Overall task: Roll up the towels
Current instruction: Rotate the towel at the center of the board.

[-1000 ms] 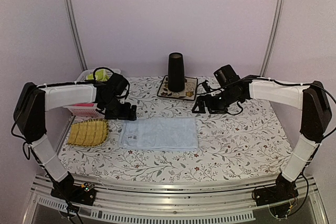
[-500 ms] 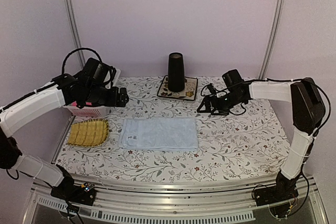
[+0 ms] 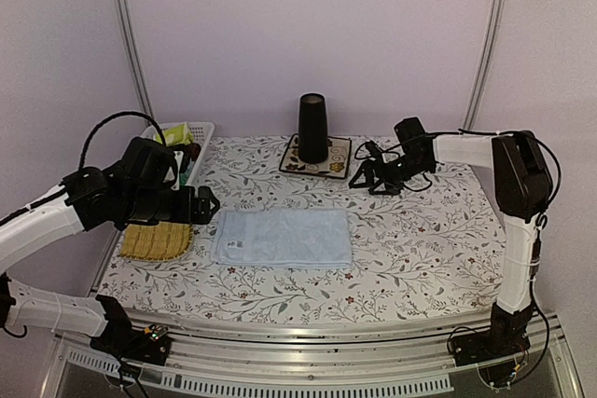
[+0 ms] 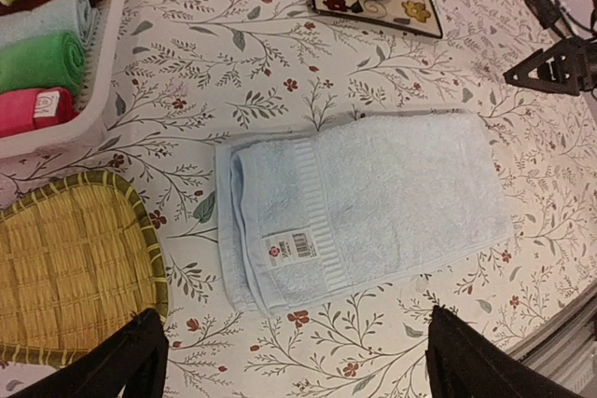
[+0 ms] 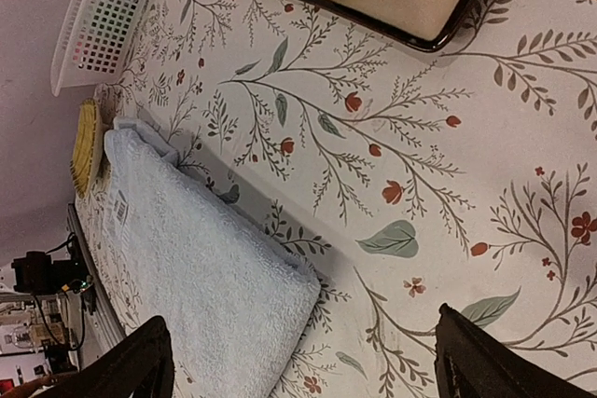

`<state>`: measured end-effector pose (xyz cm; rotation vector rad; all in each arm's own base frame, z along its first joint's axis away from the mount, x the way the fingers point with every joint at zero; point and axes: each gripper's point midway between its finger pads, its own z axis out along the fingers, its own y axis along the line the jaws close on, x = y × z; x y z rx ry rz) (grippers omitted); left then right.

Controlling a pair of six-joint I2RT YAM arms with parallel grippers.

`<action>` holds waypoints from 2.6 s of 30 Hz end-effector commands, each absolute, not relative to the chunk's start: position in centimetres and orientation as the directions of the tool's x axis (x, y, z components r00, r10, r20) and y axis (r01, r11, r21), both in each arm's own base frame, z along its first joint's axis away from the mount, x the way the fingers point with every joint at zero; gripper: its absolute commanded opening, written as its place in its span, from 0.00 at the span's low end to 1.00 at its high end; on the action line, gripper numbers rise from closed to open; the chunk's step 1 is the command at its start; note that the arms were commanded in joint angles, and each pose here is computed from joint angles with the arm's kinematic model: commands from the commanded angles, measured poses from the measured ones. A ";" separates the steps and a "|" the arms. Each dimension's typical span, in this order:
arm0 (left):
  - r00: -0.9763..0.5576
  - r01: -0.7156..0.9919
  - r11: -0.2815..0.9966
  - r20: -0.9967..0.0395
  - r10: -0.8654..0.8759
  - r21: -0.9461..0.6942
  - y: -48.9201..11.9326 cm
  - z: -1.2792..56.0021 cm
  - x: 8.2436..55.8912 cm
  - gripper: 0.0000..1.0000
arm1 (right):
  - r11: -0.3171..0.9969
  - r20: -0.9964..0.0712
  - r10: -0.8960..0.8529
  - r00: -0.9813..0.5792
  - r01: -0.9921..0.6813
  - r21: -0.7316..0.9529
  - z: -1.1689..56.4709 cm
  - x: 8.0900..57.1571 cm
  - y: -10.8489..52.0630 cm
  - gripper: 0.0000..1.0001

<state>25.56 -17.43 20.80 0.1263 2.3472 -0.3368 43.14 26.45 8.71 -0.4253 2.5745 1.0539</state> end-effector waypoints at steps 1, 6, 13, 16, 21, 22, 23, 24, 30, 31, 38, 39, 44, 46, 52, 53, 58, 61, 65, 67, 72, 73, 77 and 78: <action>-0.728 0.204 0.954 -0.686 -0.003 -0.220 -18.0 20.2 24.6 0.97 | 0.656 -0.370 -0.193 -0.909 -0.400 0.640 7.9 42.7 26.6 0.95; -0.755 0.238 0.947 -0.654 0.040 -0.217 -19.5 18.3 24.8 0.97 | 0.639 -0.336 -0.198 -0.921 -0.381 0.668 6.9 42.4 26.7 0.91; -0.788 0.266 0.933 -0.612 0.065 -0.244 -22.6 14.9 26.3 0.97 | 0.637 -0.288 -0.233 -0.929 -0.370 0.676 4.8 41.6 27.0 0.84; -0.807 0.257 0.940 -0.585 0.080 -0.225 -23.5 13.1 27.2 0.97 | 0.627 -0.271 -0.264 -0.926 -0.378 0.681 4.0 40.8 27.6 0.83; -0.845 0.217 0.947 -0.531 0.060 -0.237 -24.5 10.0 28.5 0.95 | 0.583 -0.257 -0.308 -0.916 -0.395 0.709 3.7 39.3 29.6 0.80; -0.852 0.205 0.948 -0.520 0.051 -0.243 -24.6 9.4 28.9 0.95 | 0.580 -0.257 -0.314 -0.914 -0.399 0.710 3.6 39.1 29.9 0.79; -0.860 0.197 0.950 -0.508 0.049 -0.243 -24.7 8.7 29.0 0.94 | 0.576 -0.254 -0.320 -0.913 -0.401 0.712 3.3 38.9 30.1 0.78; -0.865 0.191 0.952 -0.499 0.047 -0.240 -24.7 8.2 29.2 0.93 | 0.571 -0.251 -0.323 -0.913 -0.399 0.717 3.2 38.8 30.3 0.77; -0.885 0.137 0.970 -0.464 0.030 -0.199 -23.3 5.6 30.0 0.86 | 0.576 -0.240 -0.329 -0.913 -0.395 0.715 2.1 39.2 30.5 0.71; -0.887 0.128 0.973 -0.462 0.026 -0.192 -22.9 5.3 30.0 0.86 | 0.575 -0.236 -0.332 -0.914 -0.394 0.717 1.9 39.2 30.6 0.69; -0.893 0.090 0.982 -0.450 0.006 -0.165 -20.8 3.9 31.4 0.81 | 0.577 -0.224 -0.323 -0.920 -0.379 0.724 1.1 39.2 30.4 0.43; -0.894 0.091 0.983 -0.447 0.010 -0.160 -20.8 3.6 31.6 0.81 | 0.576 -0.223 -0.320 -0.921 -0.376 0.726 1.0 39.2 30.4 0.42; -0.907 0.089 0.987 -0.420 0.025 -0.132 -20.6 2.0 32.5 0.79 | 0.573 -0.210 -0.297 -0.931 -0.350 0.740 0.6 39.5 30.2 0.32; -0.912 0.084 0.988 -0.410 0.025 -0.126 -20.6 1.4 32.6 0.78 | 0.563 -0.212 -0.292 -0.933 -0.347 0.750 0.8 39.6 30.3 0.29; -0.919 0.079 0.991 -0.393 0.032 -0.104 -20.5 0.2 33.0 0.75 | 0.558 -0.215 -0.274 -0.937 -0.337 0.758 0.8 40.0 30.5 0.05; -0.921 0.079 0.992 -0.387 0.035 -0.097 -20.5 -0.1 33.1 0.75 | 0.561 -0.216 -0.271 -0.938 -0.336 0.757 0.8 40.1 30.5 0.03; -0.923 0.088 0.994 -0.382 0.057 -0.064 -20.5 -1.0 34.1 0.75 | 0.607 -0.218 -0.191 -0.957 -0.290 0.740 1.4 41.1 28.7 0.02; -0.915 0.102 0.994 -0.394 0.082 -0.029 -20.6 -1.0 36.0 0.75 | 0.653 -0.202 -0.109 -0.973 -0.223 0.724 2.2 41.2 27.1 0.02; -0.901 0.148 0.988 -0.408 0.148 0.032 -21.6 -1.3 39.5 0.76 | 0.706 -0.161 -0.027 -0.987 -0.132 0.696 2.6 39.4 25.1 0.02; -0.892 0.183 0.982 -0.412 0.189 0.054 -22.5 -1.3 41.2 0.78 | 0.717 -0.139 0.014 -0.990 -0.087 0.691 3.1 38.1 24.4 0.02; -0.871 0.211 0.975 -0.441 0.218 0.066 -24.1 0.1 44.0 0.95 | 0.759 -0.123 0.122 -0.985 0.013 0.651 4.6 34.6 23.0 0.02; -0.865 0.214 0.975 -0.452 0.219 0.063 -24.2 0.5 44.2 0.96 | 0.765 -0.126 0.128 -0.984 0.018 0.644 4.7 33.9 23.0 0.02; -0.820 0.222 0.975 -0.534 0.205 0.034 -24.5 5.2 44.8 0.97 | 0.753 -0.121 0.168 -0.978 0.048 0.656 5.1 30.9 24.4 0.02; -0.810 0.228 0.973 -0.550 0.202 0.021 -24.6 6.4 44.6 0.97 | 0.746 -0.114 0.176 -0.978 0.057 0.663 5.1 30.3 25.0 0.02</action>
